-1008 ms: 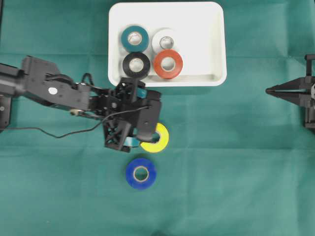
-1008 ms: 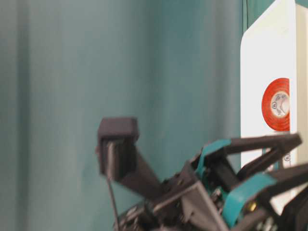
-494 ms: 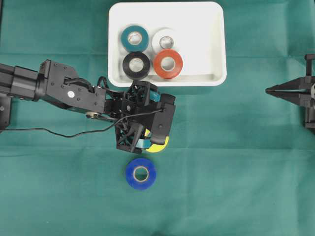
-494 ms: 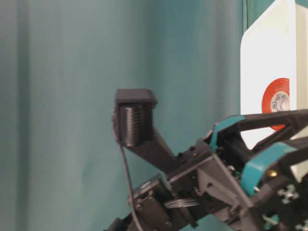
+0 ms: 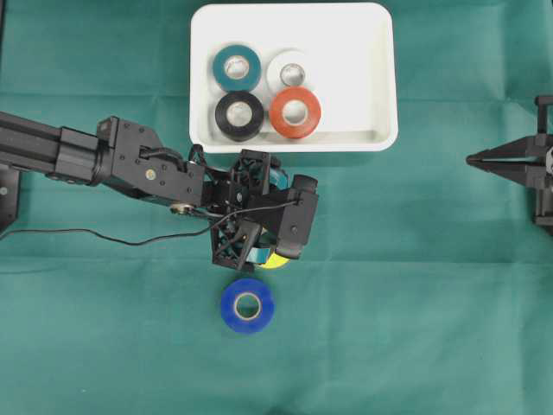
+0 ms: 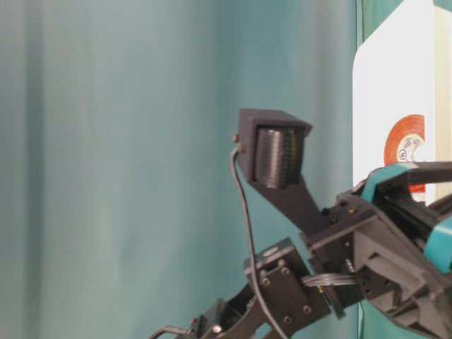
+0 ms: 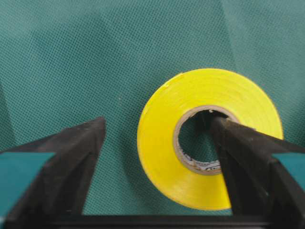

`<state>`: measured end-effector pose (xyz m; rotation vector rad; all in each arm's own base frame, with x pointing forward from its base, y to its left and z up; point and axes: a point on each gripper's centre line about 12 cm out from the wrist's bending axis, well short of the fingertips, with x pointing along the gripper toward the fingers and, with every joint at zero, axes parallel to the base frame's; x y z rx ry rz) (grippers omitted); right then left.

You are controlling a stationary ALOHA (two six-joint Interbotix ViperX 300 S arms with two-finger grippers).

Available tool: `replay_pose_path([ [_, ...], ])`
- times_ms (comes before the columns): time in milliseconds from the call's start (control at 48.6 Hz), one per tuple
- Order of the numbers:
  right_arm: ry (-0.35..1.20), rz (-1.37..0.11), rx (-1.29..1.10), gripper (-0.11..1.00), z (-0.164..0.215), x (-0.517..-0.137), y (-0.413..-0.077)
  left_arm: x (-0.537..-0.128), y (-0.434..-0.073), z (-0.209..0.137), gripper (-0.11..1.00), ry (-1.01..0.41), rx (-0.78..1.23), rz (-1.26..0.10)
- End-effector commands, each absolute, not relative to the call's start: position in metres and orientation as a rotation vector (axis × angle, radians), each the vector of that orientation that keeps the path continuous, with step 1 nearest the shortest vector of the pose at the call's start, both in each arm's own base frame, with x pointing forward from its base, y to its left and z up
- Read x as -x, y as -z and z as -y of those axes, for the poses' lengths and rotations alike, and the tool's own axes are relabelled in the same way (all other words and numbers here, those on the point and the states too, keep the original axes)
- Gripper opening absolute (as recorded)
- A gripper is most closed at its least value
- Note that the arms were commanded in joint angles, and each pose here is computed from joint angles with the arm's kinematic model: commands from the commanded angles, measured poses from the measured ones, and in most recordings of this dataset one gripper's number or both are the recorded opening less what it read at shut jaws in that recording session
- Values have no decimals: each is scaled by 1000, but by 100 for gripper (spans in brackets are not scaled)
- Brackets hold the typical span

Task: Put the tape into the white case with the left arm.
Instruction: 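Move the left gripper to the yellow tape roll and grasp its rim, then lift the yellow tape and place it in the case's right side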

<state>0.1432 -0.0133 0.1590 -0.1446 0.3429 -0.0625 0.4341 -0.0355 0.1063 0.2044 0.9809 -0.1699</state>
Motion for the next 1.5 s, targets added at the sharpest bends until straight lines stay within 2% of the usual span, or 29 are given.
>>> replay_pose_path([
  [0, 63, -328, 145, -9, 13, -145, -163, -441, -121, 33, 79, 160, -202, -936],
  [165, 63, -329, 145, -9, 13, -145, -163, -440, -119, 32, 32, 159, -203, -940],
  [206, 63, -328, 145, -9, 13, -145, -163, -440, -120, 32, 24, 159, -201, -939],
  [432, 63, -328, 145, -9, 13, -145, -163, -440, -132, 33, 25, 157, -198, -919],
  [741, 63, -329, 145, -9, 13, -145, -163, -431, -197, 32, 25, 151, -200, -822],
  [947, 63, -329, 145, -9, 13, -145, -163, -429, -218, 21, 25, 129, -191, -810],
  [1152, 63, -329, 145, -9, 13, -145, -163, -436, -214, -2, 25, 80, -173, -829],
  [1481, 63, -329, 145, -9, 13, -145, -163, -457, -205, -75, 25, -70, -106, -835],
])
